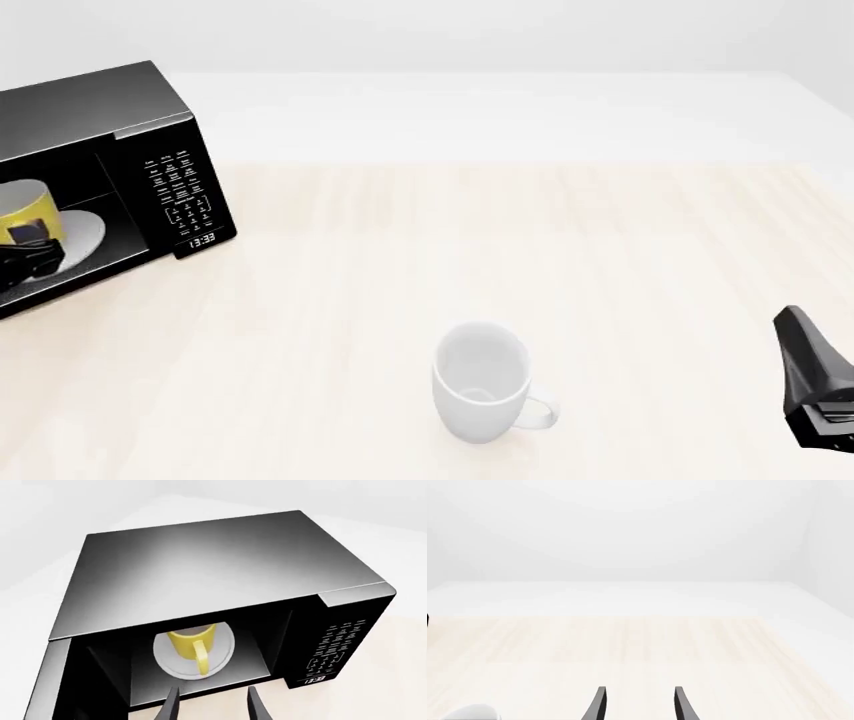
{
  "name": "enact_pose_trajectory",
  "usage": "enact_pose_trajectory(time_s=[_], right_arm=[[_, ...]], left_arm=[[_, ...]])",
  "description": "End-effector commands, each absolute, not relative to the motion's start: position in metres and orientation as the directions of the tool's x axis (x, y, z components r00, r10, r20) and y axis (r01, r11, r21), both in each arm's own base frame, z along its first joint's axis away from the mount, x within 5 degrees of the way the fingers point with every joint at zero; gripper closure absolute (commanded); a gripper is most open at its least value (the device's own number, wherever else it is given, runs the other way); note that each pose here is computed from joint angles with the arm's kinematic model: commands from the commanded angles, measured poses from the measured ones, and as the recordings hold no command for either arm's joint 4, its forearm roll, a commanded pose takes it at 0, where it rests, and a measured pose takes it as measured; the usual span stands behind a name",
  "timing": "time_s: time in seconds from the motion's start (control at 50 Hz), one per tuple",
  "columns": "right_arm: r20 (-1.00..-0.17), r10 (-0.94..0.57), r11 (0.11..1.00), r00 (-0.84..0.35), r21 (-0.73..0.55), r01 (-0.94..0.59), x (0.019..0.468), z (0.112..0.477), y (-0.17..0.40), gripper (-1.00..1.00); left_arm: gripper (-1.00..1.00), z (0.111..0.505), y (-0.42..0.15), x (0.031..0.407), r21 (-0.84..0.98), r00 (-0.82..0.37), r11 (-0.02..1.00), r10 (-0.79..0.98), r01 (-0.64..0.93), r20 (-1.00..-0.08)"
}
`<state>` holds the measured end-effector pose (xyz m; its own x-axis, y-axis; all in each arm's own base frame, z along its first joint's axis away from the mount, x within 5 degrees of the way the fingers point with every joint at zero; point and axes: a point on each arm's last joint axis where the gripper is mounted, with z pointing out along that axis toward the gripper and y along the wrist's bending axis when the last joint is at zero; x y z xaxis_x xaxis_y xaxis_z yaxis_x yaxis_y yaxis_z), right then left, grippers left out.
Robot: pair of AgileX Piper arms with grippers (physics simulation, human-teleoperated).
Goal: Put the yellow and white mug in the microwave and close it.
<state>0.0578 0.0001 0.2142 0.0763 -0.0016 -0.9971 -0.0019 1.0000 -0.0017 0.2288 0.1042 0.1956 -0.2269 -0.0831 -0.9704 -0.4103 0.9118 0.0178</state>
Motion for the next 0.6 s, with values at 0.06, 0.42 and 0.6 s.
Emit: enact_pose_trajectory(time_s=[0.06,0.42,0.6], right_arm=[[-0.997,-0.001,1.0,0.076,-0.002,-0.003,0.058,0.214,0.0,-1.0],[-0.997,-0.002,1.0,0.076,-0.002,-0.003,0.058,0.214,0.0,-1.0],[-0.997,-0.002,1.0,0.076,-0.002,-0.003,0.058,0.214,0.0,-1.0]], left_arm=[[-1.0,0.215,0.098,0.201,0.038,-0.224,0.902,-0.066,-0.429,-0.972],[-1.0,0.246,0.078,0.185,-0.051,-0.211,0.915,-0.146,-0.399,-0.967],[-1.0,0.272,0.064,0.173,-0.095,-0.178,0.925,-0.17,-0.367,-0.969]])
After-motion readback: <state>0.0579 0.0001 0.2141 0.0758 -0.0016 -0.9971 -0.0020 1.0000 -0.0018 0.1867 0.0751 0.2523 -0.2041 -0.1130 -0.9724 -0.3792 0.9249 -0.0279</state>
